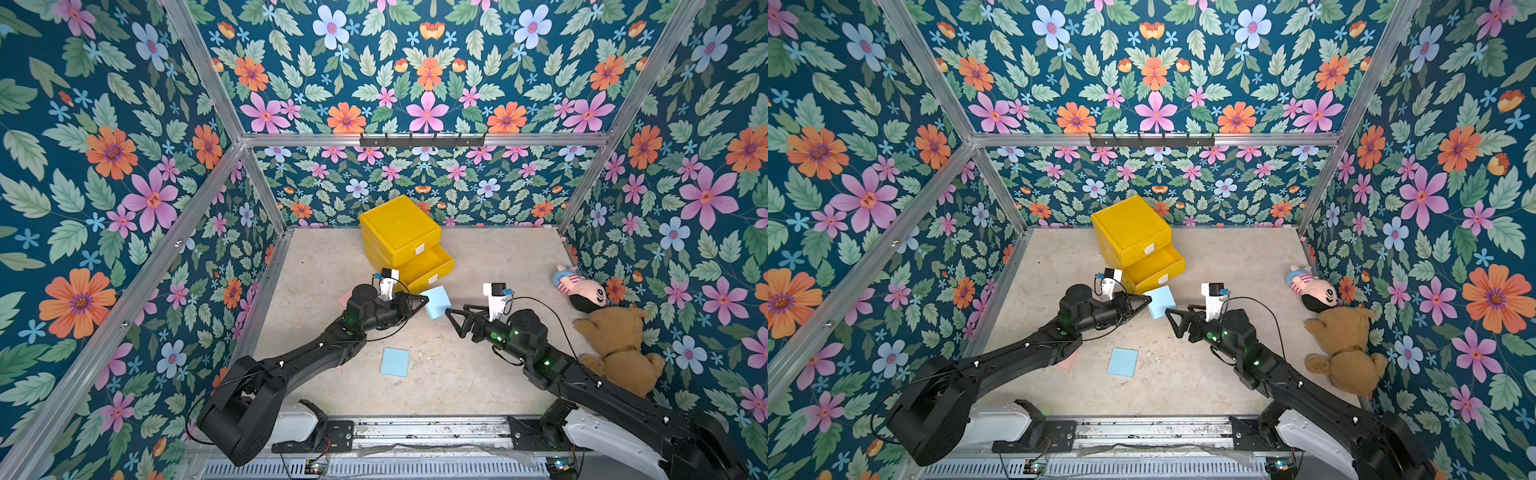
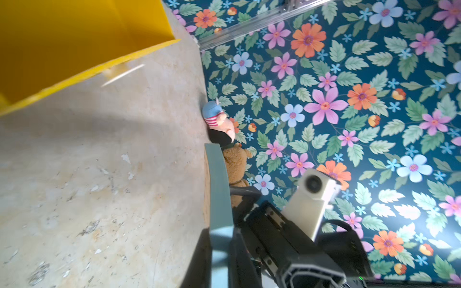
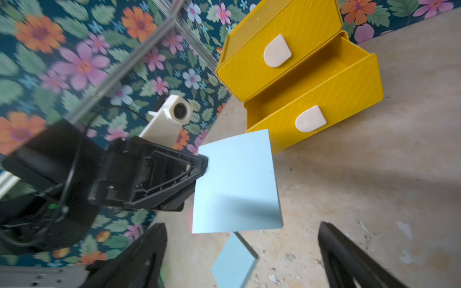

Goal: Please put the sticky notes in the drawer by color
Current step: Pick up the sticky notes from the center of the board.

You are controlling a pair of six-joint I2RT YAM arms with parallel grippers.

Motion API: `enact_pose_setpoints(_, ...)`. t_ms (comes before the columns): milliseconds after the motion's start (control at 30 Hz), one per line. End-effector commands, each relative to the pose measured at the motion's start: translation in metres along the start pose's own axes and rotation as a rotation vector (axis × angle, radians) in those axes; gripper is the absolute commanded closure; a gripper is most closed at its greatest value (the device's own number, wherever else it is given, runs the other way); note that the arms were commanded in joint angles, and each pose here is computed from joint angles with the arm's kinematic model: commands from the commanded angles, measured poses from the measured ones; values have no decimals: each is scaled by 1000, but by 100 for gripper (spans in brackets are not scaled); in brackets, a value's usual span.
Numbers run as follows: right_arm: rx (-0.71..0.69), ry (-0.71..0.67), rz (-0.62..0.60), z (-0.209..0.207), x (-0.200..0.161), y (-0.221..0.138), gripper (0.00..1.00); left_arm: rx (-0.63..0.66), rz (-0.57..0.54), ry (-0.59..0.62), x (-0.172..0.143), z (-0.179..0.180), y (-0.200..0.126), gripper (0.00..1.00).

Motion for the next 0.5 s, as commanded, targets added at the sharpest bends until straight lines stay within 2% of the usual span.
enact_pose_setpoints(0,285,189,10,42,15,-16,1,-135,26,105,5,-30,0,100)
enact_pose_setpoints(233,483,376,16,58,23,-30,1,-334,-19,133,18,-69,-4,100)
enact_pose_setpoints(367,568,417,37,67,24,-35,11,-407,-28,133,20,-82,-3,100)
enact_pose_setpoints(467,602,417,46,73,25,-38,20,-413,-19,129,19,-83,0,100)
Point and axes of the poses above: each gripper's point midway between its finger pads, its own y axis out along the fingers, its own z axis along the line the jaws close on, x = y × z, the point moved 3 cm from there along -y, back along the fingers, and after that the axes turned 12 degrees about y, right-handed, at the moved point
